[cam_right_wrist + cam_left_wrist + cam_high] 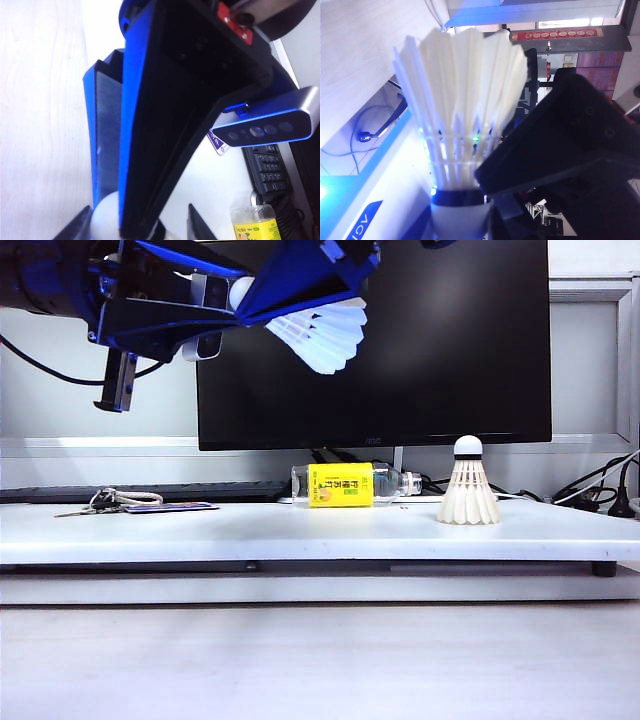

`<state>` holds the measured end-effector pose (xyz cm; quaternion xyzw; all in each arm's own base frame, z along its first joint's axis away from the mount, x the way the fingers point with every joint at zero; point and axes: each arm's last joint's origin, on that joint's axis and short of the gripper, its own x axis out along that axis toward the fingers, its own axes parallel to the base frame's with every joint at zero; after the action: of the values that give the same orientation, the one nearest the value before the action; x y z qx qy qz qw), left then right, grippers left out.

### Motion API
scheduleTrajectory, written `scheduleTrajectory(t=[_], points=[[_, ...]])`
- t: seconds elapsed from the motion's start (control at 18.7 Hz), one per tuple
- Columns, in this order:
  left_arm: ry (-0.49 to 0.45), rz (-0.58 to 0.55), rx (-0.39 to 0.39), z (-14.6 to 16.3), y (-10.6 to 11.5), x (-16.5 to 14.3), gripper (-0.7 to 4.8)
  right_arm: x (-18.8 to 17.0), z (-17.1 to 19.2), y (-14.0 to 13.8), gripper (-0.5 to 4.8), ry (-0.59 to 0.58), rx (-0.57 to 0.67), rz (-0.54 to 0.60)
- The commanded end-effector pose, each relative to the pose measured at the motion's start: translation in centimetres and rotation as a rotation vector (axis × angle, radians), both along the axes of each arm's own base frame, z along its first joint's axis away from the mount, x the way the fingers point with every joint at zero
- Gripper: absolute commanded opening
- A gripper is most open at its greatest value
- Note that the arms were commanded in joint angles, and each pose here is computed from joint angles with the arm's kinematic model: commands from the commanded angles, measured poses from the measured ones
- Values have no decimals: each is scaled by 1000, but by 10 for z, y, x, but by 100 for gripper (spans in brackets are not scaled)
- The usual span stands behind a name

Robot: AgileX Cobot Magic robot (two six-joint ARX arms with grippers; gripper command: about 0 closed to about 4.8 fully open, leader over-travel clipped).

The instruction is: Stack the badminton balls on the table vertically.

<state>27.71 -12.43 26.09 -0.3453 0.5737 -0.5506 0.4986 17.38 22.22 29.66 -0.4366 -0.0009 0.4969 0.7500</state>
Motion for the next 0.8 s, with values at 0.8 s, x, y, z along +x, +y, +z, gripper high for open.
scheduleTrajectory(t=[0.8], points=[[3, -39, -120, 7, -1, -1, 94, 6, -5, -7, 182, -1, -69, -57]])
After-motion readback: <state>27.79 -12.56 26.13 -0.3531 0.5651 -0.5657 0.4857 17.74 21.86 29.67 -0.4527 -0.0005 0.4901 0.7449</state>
